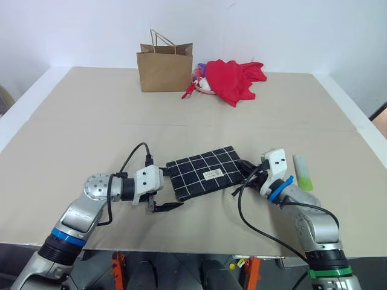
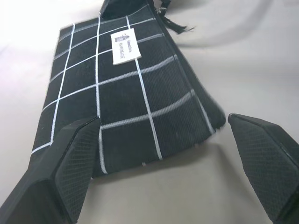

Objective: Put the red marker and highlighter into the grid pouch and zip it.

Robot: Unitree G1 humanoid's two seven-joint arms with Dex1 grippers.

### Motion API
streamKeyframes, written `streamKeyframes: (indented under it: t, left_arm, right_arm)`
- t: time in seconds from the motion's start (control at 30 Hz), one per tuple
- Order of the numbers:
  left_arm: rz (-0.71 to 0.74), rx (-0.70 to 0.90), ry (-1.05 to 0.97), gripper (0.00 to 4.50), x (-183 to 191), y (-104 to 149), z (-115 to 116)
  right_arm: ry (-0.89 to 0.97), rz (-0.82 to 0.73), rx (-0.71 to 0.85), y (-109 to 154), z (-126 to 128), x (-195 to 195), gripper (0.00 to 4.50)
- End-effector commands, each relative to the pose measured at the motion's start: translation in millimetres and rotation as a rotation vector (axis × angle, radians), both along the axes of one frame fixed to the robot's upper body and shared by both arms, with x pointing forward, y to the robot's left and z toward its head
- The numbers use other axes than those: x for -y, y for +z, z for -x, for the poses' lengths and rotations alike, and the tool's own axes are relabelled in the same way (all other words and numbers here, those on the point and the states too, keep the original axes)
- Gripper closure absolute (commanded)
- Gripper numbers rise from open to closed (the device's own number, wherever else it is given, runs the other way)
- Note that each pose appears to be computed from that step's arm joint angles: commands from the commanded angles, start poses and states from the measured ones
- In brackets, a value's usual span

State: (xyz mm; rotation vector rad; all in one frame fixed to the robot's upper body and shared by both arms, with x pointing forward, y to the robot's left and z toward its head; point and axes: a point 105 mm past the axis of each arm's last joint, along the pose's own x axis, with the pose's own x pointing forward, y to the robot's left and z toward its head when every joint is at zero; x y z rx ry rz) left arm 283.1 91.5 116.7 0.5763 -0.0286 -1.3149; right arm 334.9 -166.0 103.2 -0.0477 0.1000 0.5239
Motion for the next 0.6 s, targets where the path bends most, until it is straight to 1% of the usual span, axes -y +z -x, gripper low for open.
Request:
streamKeyframes:
  t: [0.03, 0.17, 0.4, 0.6]
  left_arm:
    - [-0.042, 0.114, -0.043, 0.0, 1, 8, 1]
    - [-0.06, 0.122, -0.065, 0.0, 1, 2, 5]
    - [-0.034, 0.09, -0.064, 0.0, 3, -2, 9]
    - [-0.085, 0.103, -0.051, 0.0, 1, -13, 5]
  right_arm:
    - [0.021, 0.012, 0.019, 0, 2, -7, 4.47]
    - [0.028, 0.013, 0.026, 0, 3, -11, 4.47]
    - [0.035, -0.014, 0.059, 15, 0, -15, 4.47]
    - [0.058, -0.029, 0.057, 17, 1, -21, 4.47]
